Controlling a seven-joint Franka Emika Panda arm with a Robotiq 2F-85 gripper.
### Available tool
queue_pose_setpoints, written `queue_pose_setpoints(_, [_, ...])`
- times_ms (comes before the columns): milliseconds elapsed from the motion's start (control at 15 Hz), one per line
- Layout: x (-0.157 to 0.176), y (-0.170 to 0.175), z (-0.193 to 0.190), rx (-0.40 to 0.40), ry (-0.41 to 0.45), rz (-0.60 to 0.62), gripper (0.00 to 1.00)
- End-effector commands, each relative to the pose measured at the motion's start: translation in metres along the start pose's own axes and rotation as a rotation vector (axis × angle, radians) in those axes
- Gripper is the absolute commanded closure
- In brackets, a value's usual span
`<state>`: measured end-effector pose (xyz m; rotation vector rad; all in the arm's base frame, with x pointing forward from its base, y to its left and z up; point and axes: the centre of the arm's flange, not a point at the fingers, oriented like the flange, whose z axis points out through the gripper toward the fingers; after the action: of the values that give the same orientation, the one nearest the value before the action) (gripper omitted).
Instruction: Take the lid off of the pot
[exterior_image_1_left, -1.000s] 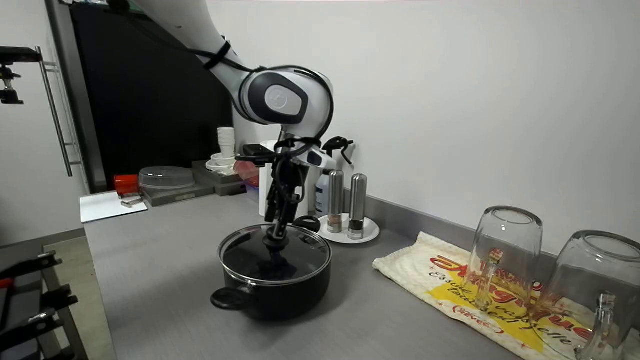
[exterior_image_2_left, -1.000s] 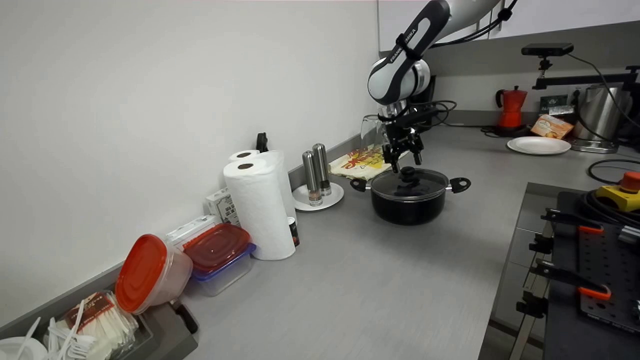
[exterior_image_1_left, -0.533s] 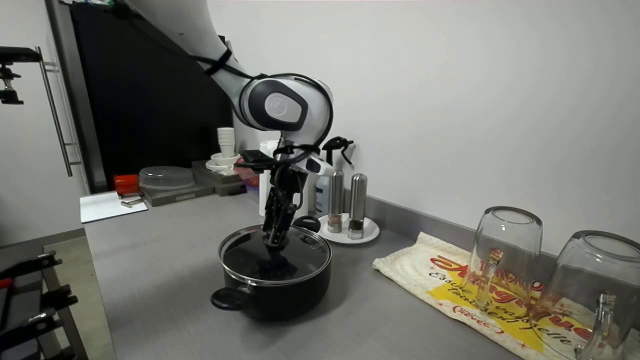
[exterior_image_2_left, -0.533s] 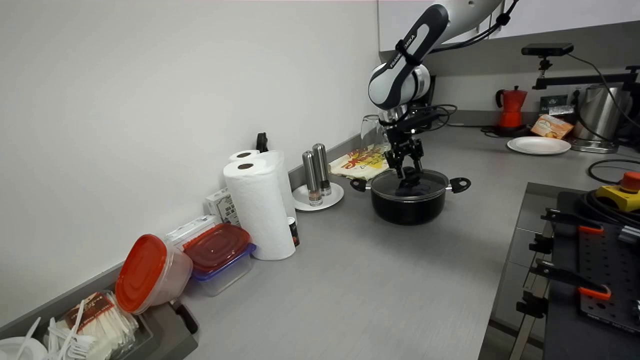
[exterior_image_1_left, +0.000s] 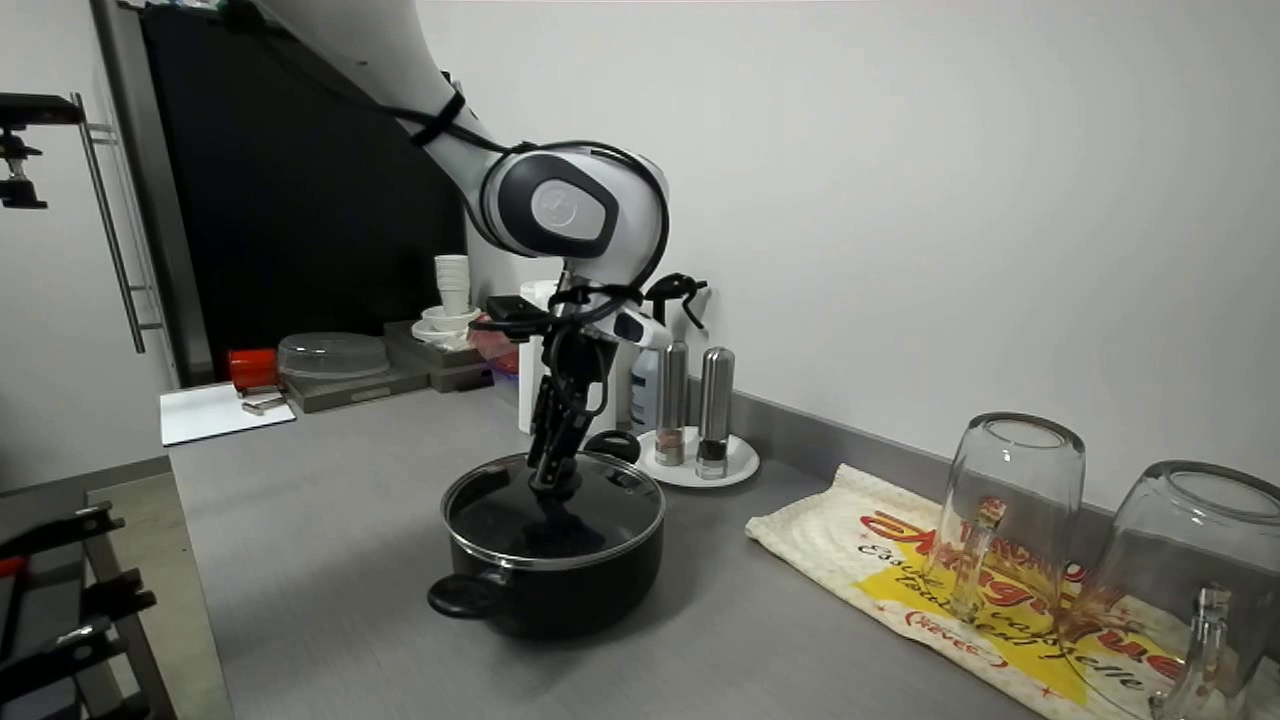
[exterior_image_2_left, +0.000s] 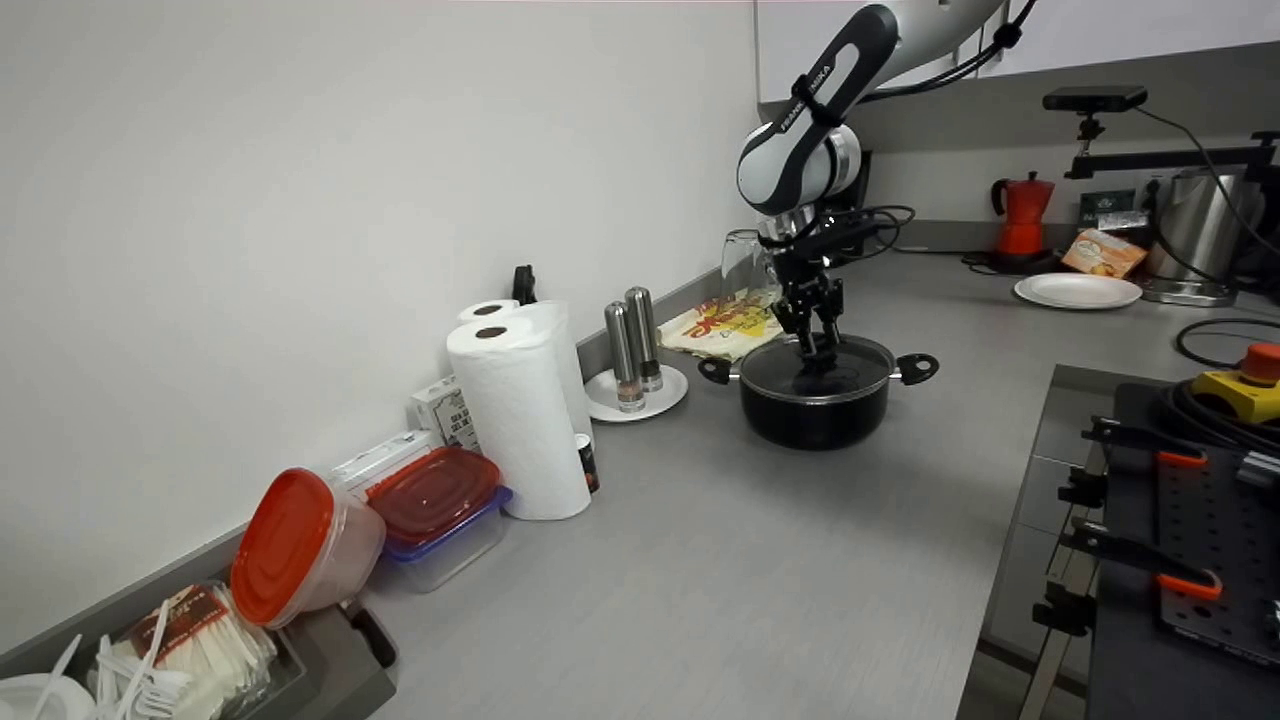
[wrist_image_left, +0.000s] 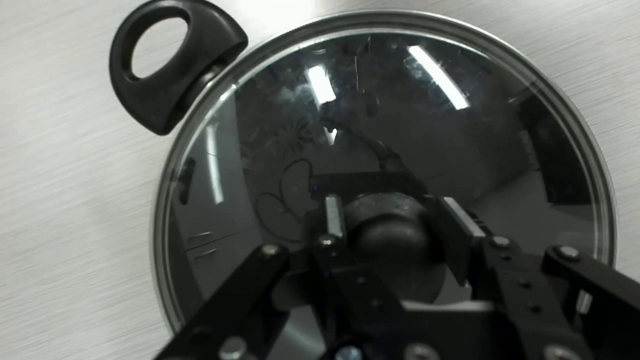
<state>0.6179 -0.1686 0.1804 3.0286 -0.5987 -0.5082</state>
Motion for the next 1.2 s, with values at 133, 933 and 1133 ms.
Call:
queue_pose_setpoints(133, [0.003,0.004,-0.021,0.029,0.025,-0.001,0.77])
queue_pose_setpoints(933, [-0.041,-0.009,-0.165,0.031,0.251,-0.125,0.77])
queue_pose_setpoints(1133, [-0.065,-0.039,-0.184,0.021,0.285,-0.222,0.77])
